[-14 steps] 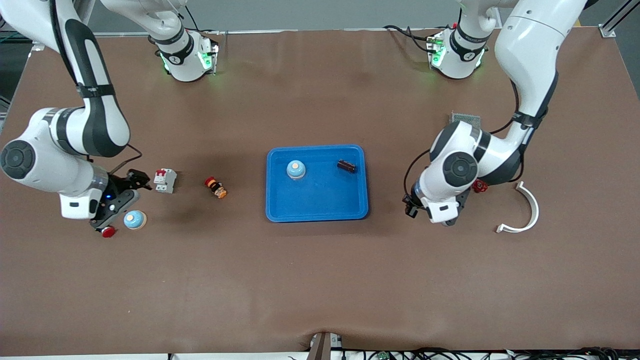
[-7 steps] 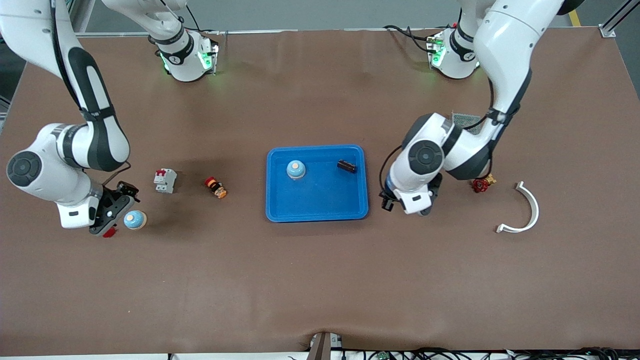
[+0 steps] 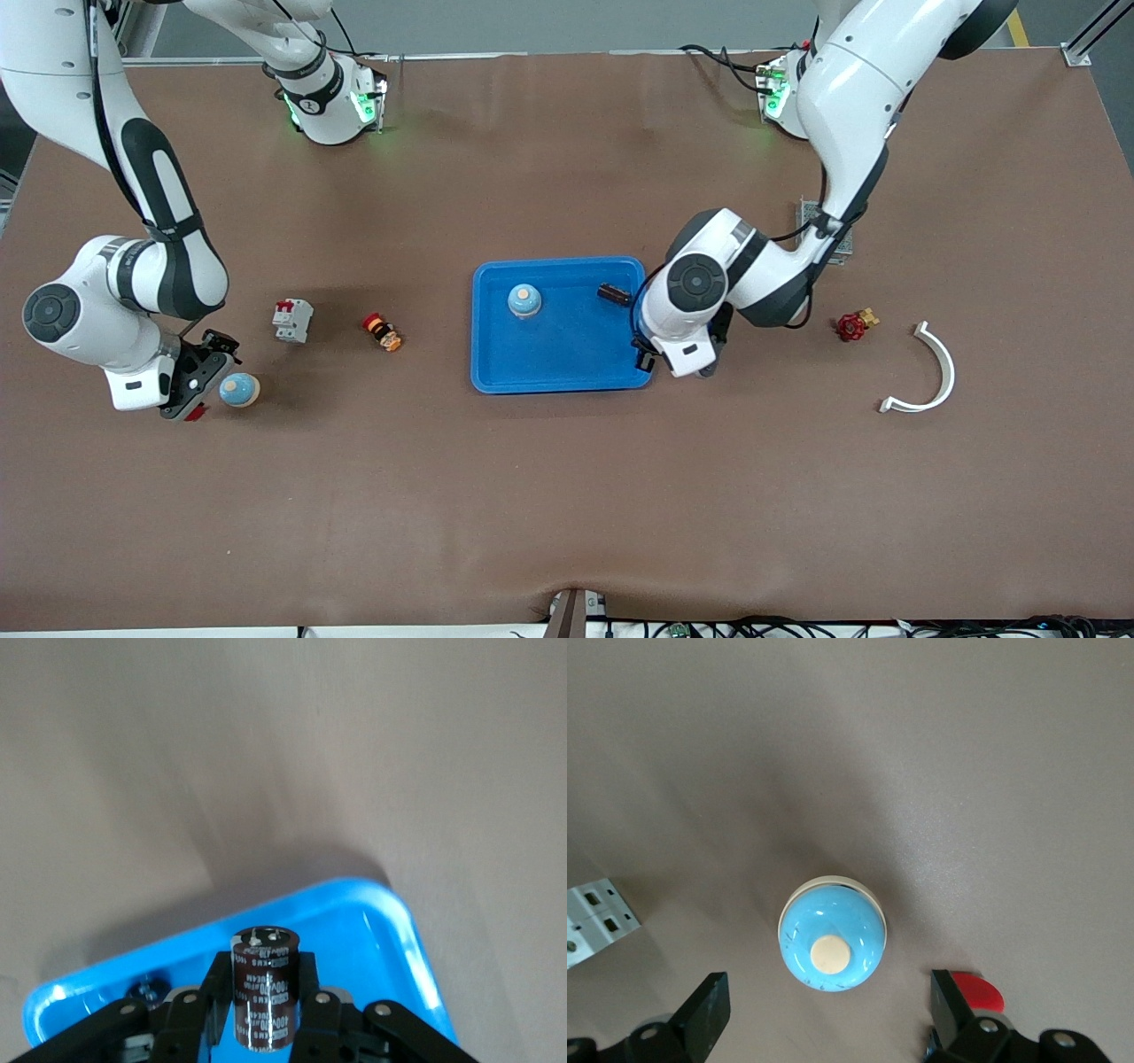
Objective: Place electrolytic capacitor and blue bell in tray
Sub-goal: 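Place the second capacitor in the tray while the right gripper grasps another bell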
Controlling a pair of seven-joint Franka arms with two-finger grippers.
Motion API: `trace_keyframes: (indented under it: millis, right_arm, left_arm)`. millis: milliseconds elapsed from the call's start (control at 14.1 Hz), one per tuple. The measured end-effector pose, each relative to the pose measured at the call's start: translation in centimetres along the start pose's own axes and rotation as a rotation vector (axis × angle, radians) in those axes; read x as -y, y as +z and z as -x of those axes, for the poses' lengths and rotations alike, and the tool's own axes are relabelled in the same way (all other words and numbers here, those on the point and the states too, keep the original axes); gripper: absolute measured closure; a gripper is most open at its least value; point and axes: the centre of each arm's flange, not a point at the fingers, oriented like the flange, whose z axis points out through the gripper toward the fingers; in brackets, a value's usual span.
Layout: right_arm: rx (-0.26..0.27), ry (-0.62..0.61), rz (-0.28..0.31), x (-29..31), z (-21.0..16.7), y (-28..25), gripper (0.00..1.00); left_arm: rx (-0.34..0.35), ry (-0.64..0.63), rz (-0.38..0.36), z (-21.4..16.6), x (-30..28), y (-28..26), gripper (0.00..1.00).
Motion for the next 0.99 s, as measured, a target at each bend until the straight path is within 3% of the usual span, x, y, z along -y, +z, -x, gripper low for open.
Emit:
trace_keyframes:
  millis: [425,992]
  right_arm:
    - [0.003,-0.004,0.001,0.1,0.1,2.3,0.00]
    - [0.005,0.000,-0.008,0.5,0.0,4.9,0.00]
  left_arm:
    - [0.006,0.037,-0.013,5.4,1.2,3.2,0.66]
    - [-0.005,-0.003,-0.019,3.9,0.6,4.7,0.66]
